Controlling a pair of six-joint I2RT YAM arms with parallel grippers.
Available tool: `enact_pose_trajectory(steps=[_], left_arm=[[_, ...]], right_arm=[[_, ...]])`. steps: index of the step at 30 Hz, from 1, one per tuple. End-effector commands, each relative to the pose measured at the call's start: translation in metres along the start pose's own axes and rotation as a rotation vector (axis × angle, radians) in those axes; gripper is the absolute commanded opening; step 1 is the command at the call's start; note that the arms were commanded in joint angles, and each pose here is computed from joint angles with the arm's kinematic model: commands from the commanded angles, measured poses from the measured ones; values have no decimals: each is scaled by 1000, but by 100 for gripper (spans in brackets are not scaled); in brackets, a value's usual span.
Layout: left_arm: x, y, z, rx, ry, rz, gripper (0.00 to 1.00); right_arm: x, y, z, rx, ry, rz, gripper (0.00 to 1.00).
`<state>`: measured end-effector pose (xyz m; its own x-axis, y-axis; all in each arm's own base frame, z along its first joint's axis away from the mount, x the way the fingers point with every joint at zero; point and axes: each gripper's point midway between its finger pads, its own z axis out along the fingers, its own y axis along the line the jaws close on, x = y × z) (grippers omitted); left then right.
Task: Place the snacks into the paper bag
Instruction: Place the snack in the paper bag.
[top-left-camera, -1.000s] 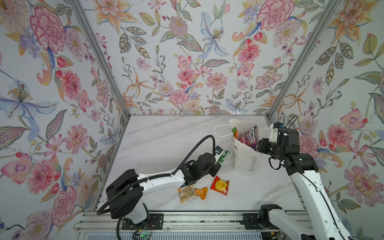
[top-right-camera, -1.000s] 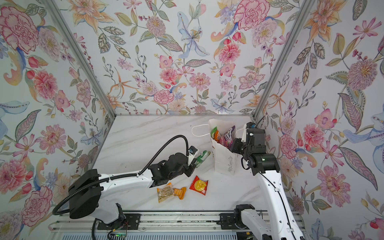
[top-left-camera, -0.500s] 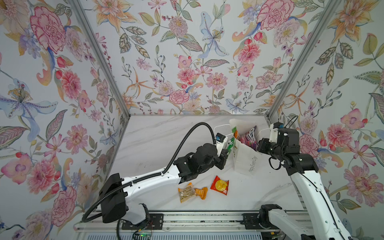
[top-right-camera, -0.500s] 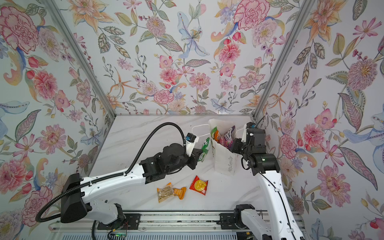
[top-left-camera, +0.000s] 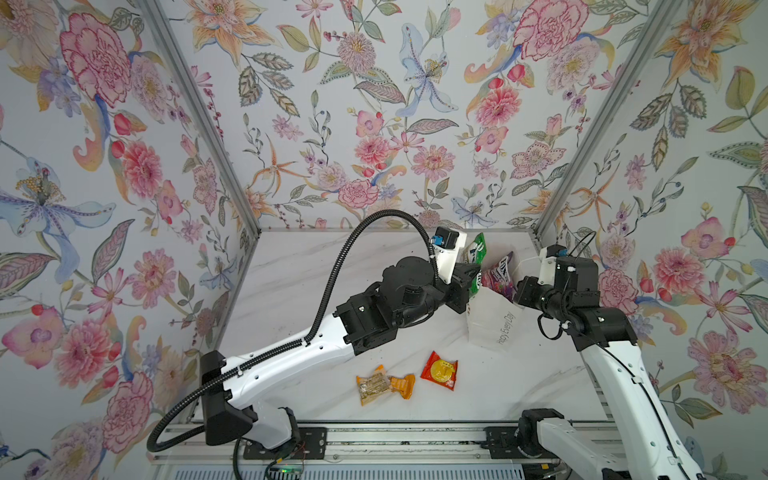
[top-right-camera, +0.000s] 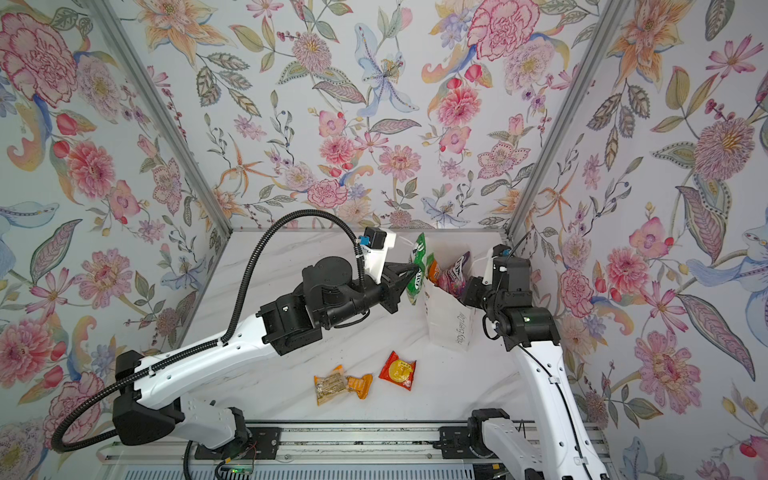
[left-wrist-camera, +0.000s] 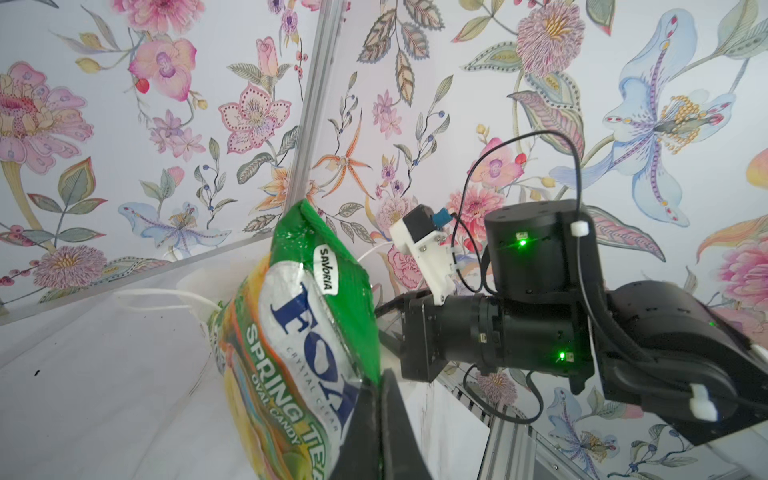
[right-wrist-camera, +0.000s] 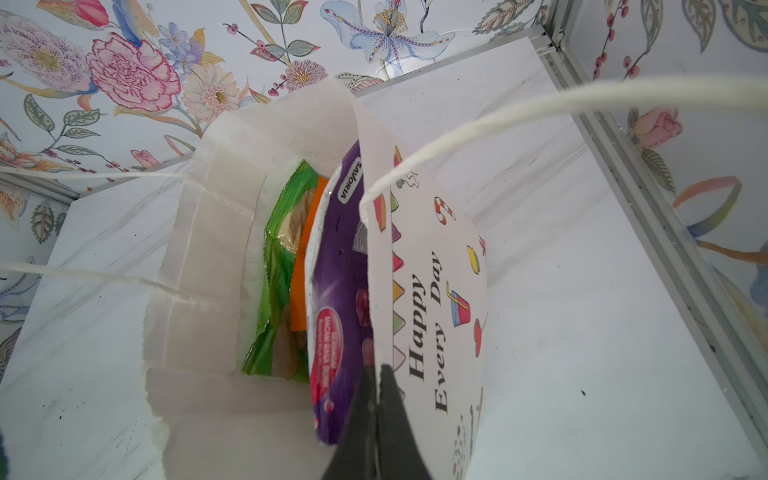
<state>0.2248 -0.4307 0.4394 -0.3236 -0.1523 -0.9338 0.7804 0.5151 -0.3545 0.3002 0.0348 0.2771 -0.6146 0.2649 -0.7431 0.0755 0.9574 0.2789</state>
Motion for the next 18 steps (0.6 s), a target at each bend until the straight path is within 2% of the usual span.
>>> enact_pose_trajectory(steps=[1, 4, 18], left_arm=[[-25, -20, 7, 71, -69, -27, 0], [-20, -24, 26, 97, -58, -48, 0], [-39, -50, 71, 205, -89, -94, 0]], right_arm=[[-7, 7, -11, -27, -25, -9, 0], [-6, 7, -12, -31, -25, -8, 0], [-2, 9, -14, -44, -22, -5, 0]])
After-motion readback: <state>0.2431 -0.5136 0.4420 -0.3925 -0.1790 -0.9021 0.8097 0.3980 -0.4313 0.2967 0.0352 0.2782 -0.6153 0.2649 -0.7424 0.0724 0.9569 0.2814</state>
